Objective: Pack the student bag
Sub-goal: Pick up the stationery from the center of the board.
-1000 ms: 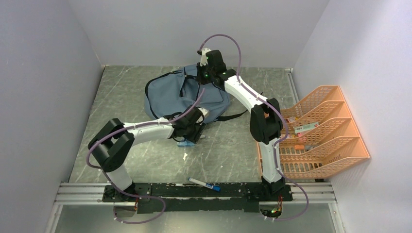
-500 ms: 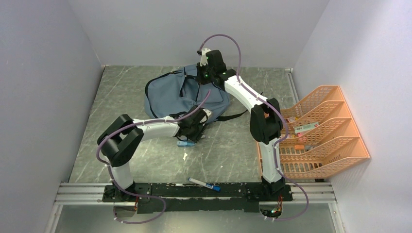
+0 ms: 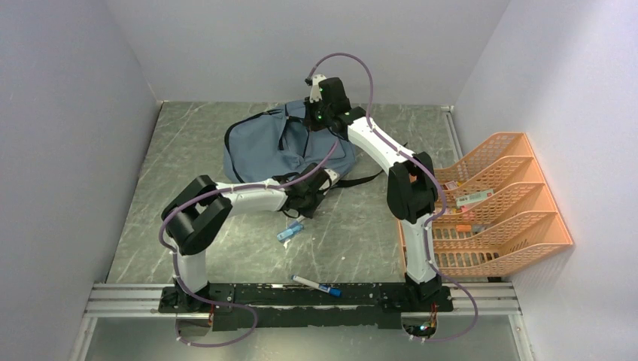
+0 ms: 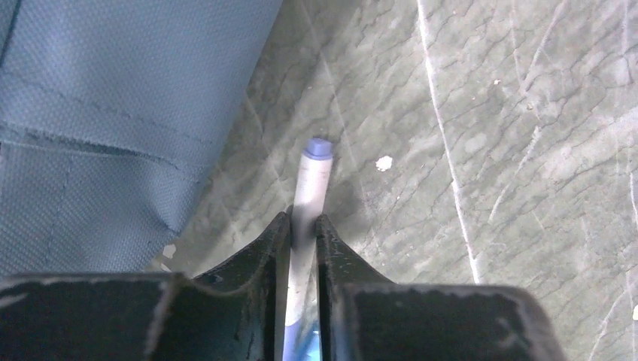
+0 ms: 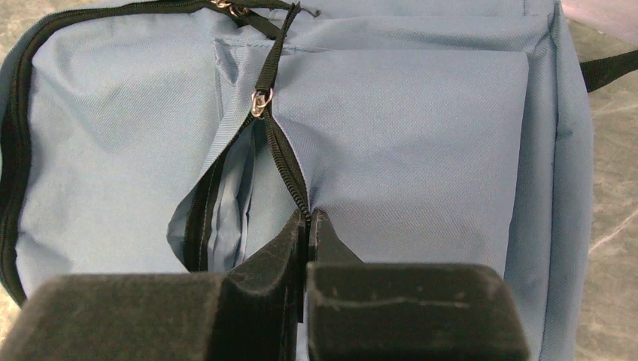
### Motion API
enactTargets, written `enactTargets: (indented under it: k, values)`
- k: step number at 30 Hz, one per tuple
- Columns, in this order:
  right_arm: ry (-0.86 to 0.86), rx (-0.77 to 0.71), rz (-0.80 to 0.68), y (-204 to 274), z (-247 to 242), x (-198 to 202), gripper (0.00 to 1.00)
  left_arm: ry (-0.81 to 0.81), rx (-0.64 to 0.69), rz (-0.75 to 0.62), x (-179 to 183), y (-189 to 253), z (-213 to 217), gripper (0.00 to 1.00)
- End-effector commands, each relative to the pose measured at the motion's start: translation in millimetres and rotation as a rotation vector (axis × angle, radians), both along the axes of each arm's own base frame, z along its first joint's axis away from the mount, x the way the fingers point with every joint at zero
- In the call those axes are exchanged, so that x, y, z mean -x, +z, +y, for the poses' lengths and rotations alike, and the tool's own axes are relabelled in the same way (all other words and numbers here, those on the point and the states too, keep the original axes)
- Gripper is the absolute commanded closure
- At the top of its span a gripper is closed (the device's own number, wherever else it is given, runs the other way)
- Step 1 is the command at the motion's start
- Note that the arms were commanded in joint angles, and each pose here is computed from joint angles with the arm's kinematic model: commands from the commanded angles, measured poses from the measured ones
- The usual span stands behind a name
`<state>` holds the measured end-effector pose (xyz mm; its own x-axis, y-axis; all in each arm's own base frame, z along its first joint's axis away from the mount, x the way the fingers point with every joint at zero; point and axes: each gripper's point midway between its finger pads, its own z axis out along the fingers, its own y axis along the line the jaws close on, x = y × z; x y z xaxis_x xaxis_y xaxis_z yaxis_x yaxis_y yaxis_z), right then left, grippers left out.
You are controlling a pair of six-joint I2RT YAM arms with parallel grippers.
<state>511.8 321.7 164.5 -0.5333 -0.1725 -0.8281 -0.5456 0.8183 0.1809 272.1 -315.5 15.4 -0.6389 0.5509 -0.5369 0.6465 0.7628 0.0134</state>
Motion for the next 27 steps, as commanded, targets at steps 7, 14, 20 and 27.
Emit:
enactTargets:
  k: [7,14,20,27]
  values:
    - [-0.001,-0.011,-0.035,20,-2,1,1.00,-0.041,0.079,0.002,-8,17,-36,0.95]
    - [-0.015,-0.001,-0.044,22,-6,0,1.00,-0.009,0.190,-0.043,-3,60,-32,0.95]
    - [-0.013,-0.014,-0.043,21,-4,0,1.00,0.129,0.404,-0.059,-9,111,6,0.95]
    - [-0.010,-0.030,-0.032,21,-2,3,1.00,0.335,0.736,-0.100,-64,178,56,0.95]
